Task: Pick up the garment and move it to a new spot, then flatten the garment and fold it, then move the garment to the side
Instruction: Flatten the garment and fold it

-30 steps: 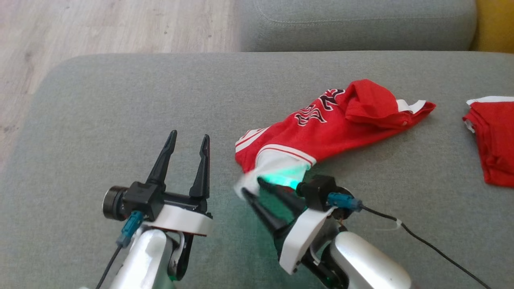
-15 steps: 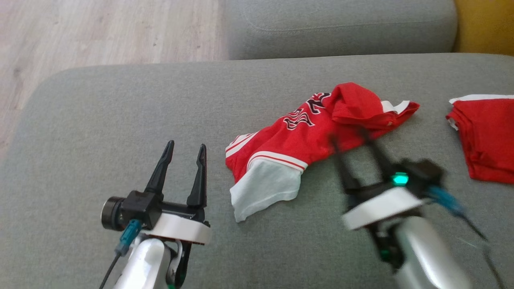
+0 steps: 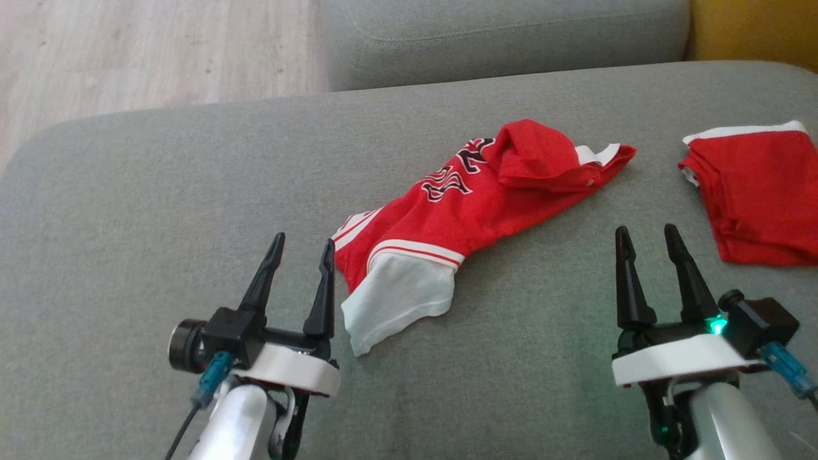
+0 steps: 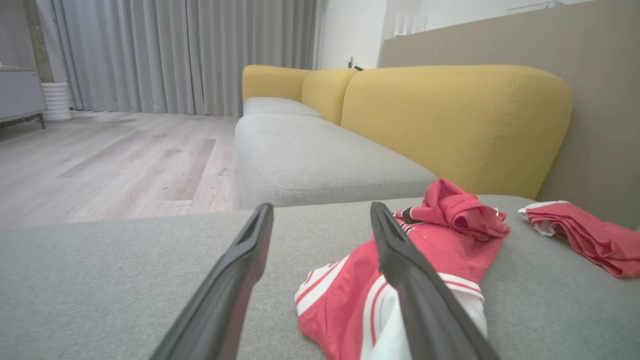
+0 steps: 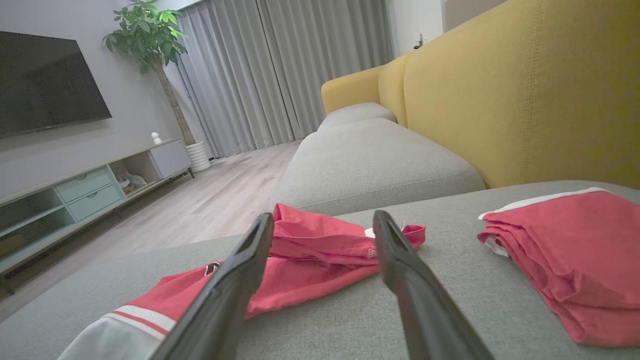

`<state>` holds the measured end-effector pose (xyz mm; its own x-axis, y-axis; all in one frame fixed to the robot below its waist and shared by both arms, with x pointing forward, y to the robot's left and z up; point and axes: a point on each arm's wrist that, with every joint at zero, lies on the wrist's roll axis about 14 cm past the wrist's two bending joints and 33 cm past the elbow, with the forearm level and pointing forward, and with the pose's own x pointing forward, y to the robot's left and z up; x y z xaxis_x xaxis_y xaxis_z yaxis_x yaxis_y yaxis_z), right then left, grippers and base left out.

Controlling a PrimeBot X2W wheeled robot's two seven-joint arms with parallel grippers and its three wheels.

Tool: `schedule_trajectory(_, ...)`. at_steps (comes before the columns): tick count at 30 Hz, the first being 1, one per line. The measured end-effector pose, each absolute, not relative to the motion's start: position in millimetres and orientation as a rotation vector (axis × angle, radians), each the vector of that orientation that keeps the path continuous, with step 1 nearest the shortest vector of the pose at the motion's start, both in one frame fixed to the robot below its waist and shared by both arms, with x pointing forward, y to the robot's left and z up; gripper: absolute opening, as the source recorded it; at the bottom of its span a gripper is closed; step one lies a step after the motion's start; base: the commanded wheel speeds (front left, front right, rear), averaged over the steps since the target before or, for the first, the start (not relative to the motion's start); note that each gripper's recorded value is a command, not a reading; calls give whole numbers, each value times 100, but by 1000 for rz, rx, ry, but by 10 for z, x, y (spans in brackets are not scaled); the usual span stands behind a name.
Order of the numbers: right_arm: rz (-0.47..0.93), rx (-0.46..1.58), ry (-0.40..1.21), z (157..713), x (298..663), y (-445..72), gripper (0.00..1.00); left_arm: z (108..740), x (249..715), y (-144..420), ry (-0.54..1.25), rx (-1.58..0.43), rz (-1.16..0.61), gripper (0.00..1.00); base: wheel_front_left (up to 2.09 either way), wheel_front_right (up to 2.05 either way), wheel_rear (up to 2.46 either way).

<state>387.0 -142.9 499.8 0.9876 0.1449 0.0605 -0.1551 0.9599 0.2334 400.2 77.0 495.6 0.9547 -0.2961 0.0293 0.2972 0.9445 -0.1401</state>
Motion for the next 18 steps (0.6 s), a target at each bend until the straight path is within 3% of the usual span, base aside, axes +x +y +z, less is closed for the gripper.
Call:
schedule_trajectory(8, 150, 249, -30, 4942, 3838, -1425, 100, 4439, 4005, 703, 211, -108, -316, 100, 0, 0, 0)
schedule_trajectory(18, 94, 249, -3, 4829, 3876, -1605, 100, 4075, 4414, 476, 453, -20, -411, 100, 0, 0, 0)
